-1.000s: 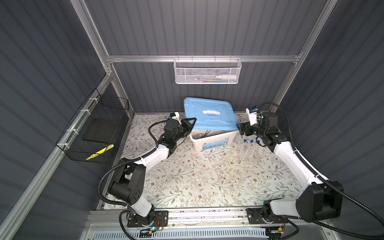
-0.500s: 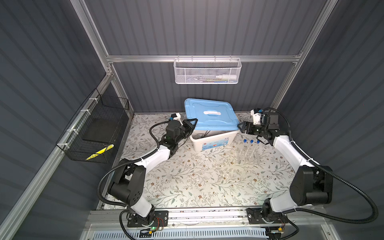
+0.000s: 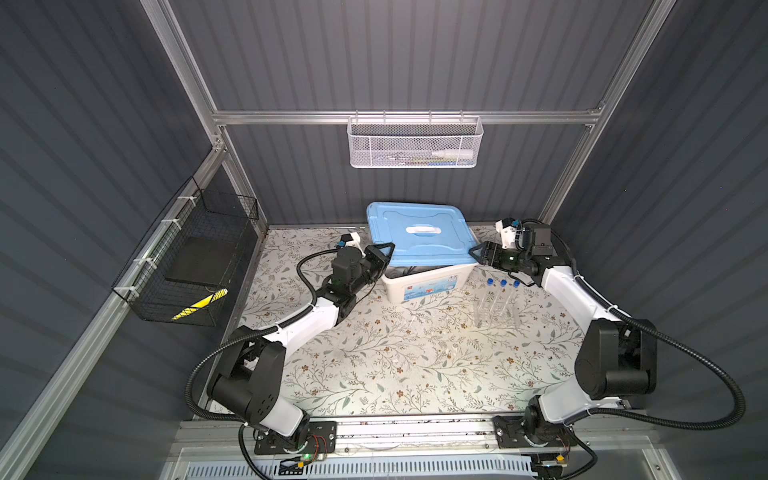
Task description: Organize the chemistry lab equipment
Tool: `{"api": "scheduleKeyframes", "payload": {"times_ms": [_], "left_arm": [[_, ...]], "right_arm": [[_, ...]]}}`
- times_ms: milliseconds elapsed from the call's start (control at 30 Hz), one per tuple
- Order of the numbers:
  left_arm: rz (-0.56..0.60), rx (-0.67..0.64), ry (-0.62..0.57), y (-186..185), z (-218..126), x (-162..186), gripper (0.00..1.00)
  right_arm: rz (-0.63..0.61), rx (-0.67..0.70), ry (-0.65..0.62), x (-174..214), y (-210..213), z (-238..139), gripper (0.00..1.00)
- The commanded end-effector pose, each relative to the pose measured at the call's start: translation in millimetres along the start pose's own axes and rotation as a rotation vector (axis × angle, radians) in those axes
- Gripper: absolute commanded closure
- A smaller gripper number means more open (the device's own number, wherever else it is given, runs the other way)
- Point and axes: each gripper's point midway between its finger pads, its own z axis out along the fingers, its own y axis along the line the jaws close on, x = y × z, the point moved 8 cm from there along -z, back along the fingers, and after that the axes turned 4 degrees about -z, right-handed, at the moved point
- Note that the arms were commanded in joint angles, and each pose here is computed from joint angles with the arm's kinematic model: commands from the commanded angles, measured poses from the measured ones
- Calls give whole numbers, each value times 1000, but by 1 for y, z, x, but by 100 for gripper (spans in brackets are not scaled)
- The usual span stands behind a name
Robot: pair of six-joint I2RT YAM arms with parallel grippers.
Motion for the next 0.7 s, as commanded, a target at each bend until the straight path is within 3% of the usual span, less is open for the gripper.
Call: {"api": "scheduleKeyframes", "payload": {"times_ms": [0, 667], "left_arm": [[34, -10, 10, -1, -2, 7, 75], [74, -65, -22, 2, -7, 13, 71]], "right_arm": [[21, -31, 12, -3, 4, 0, 24], [51, -87, 44, -8, 5, 9, 35]]}}
